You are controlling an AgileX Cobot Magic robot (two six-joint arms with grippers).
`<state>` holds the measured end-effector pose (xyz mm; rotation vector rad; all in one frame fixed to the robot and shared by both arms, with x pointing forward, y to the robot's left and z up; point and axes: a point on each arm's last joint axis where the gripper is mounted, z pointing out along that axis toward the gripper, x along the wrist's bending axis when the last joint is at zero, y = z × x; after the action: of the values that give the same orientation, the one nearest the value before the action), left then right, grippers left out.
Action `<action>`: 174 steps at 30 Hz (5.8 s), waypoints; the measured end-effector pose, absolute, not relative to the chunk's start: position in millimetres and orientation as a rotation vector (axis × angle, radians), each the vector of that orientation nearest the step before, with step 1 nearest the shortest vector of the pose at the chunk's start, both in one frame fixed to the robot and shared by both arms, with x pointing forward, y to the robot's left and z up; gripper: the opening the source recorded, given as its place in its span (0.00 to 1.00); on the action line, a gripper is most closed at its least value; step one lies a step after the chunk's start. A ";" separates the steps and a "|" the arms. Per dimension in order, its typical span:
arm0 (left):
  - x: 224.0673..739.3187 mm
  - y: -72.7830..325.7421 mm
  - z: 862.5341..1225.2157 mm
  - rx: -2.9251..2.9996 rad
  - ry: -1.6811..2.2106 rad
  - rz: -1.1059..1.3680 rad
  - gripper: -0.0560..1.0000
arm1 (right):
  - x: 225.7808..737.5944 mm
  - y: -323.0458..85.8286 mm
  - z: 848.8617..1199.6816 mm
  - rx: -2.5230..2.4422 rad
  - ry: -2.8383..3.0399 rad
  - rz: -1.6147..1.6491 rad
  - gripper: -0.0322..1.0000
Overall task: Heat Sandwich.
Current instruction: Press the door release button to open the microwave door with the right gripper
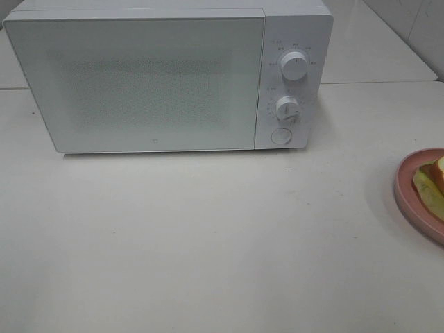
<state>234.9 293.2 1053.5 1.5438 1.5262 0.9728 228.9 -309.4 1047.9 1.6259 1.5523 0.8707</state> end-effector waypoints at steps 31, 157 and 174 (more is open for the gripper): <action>234.9 293.2 1053.5 1.544 1.526 0.973 0.97 | 257.5 -306.5 1071.2 1.619 1.551 0.885 0.77; 234.9 293.2 1053.5 1.544 1.526 0.973 0.97 | 450.8 -172.8 920.6 1.620 1.363 1.190 0.77; 234.9 293.2 1053.5 1.544 1.526 0.973 0.97 | 448.2 -170.9 914.3 2.270 0.817 1.514 0.76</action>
<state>234.9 293.2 1053.5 1.5438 1.5262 0.9728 448.2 -170.9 914.3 2.2697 0.8170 1.5140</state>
